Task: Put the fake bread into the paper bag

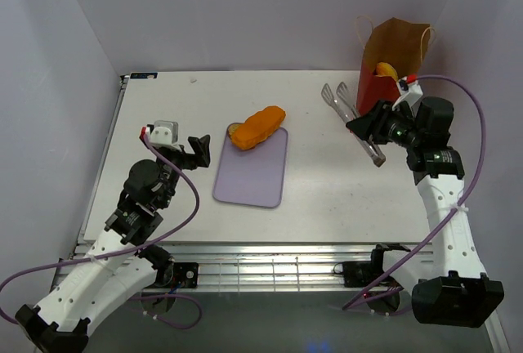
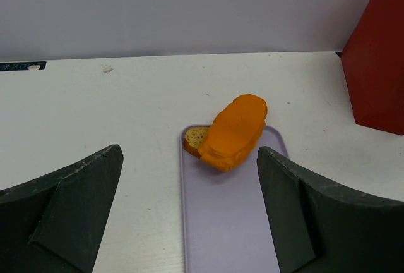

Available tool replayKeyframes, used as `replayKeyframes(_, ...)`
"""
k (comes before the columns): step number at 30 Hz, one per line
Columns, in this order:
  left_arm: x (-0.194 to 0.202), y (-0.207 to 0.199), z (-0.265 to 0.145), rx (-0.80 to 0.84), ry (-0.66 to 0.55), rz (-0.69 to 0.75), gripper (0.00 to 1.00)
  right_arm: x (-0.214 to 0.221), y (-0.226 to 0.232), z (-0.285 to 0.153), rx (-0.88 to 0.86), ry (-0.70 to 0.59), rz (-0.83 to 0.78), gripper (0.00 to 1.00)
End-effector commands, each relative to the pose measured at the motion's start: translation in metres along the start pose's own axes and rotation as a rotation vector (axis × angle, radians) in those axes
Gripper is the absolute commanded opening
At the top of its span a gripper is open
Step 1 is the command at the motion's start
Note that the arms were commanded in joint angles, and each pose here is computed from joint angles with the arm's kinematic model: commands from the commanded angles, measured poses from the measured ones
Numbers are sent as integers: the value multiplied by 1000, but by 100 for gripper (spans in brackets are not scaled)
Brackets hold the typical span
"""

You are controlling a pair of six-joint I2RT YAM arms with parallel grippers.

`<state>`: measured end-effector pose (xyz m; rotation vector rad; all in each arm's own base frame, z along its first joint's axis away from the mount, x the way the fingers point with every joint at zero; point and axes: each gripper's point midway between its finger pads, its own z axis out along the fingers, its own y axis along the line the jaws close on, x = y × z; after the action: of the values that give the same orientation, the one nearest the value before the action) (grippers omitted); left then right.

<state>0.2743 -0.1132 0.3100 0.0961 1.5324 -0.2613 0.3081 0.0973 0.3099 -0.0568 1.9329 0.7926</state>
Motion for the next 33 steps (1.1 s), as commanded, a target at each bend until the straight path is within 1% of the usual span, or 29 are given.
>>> replayKeyframes(1,1,0,1,-5,0,7,98,18,-4,4,28,-3,-78,53)
replayKeyframes(2,1,0,1,-5,0,6,98,30,2,10,10,22,-90,53)
replayKeyframes(6,4,0,2,-7,9,11,98,79,-11,23,36,106,-95,52)
replayKeyframes(9,5,-1,3,-4,12,12,98,105,-20,30,65,167,-115,52)
replayKeyframes(14,4,-1,2,-2,9,9,98,130,-30,43,131,166,-111,52)
replayKeyframes(19,5,-1,2,-4,10,11,98,157,-39,61,187,217,-140,52)
replayKeyframes(23,4,0,2,-5,7,10,98,166,-46,69,239,227,-153,53)
replayKeyframes(25,4,0,2,-5,7,10,98,169,-46,74,236,219,-150,53)
replayKeyframes(33,4,0,2,-4,8,10,98,196,-64,87,294,296,-170,56)
